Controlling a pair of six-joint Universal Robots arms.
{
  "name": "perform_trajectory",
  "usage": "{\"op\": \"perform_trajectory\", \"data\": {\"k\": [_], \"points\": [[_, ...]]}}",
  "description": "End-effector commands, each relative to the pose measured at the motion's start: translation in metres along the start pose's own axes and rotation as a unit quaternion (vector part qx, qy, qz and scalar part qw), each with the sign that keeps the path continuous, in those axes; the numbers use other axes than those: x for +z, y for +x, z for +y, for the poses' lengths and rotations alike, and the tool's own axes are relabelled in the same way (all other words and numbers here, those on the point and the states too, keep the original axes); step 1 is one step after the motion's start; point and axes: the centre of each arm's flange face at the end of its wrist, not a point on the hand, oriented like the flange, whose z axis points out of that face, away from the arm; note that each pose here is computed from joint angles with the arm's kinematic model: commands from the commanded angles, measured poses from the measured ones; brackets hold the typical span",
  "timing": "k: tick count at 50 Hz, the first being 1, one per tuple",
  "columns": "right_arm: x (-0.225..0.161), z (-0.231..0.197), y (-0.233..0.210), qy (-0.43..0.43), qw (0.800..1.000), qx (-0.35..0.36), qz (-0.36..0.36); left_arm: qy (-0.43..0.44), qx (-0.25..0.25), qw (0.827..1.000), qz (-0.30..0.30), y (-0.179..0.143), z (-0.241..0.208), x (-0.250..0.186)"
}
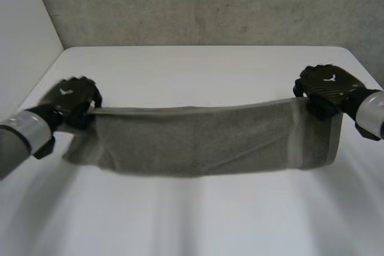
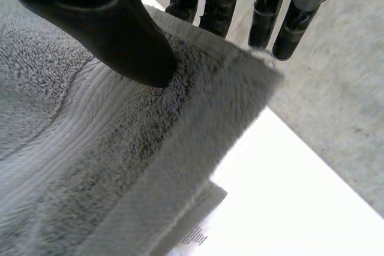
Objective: Fold the towel.
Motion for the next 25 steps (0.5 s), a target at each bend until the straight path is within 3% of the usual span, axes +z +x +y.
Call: {"op": "perform_trajectory", "data": {"k": [1,15,25], "points": [[0.035,0.021,0.002,-0.021,1.0,-0.001,0.0,-0.048,0.037,0.998,0.004,0.0,0.036,0.031],[0.076,0.063,0.002,-0.06,0.998,-0.017,0.002,-0.042,0.053,0.998,-0.01,-0.015,0.044,0.062],[0.088,0.068,-0.002,-0.047,0.998,-0.032,0.012,-0.029,0.064,0.997,-0.03,-0.027,0.041,0.081]]}}
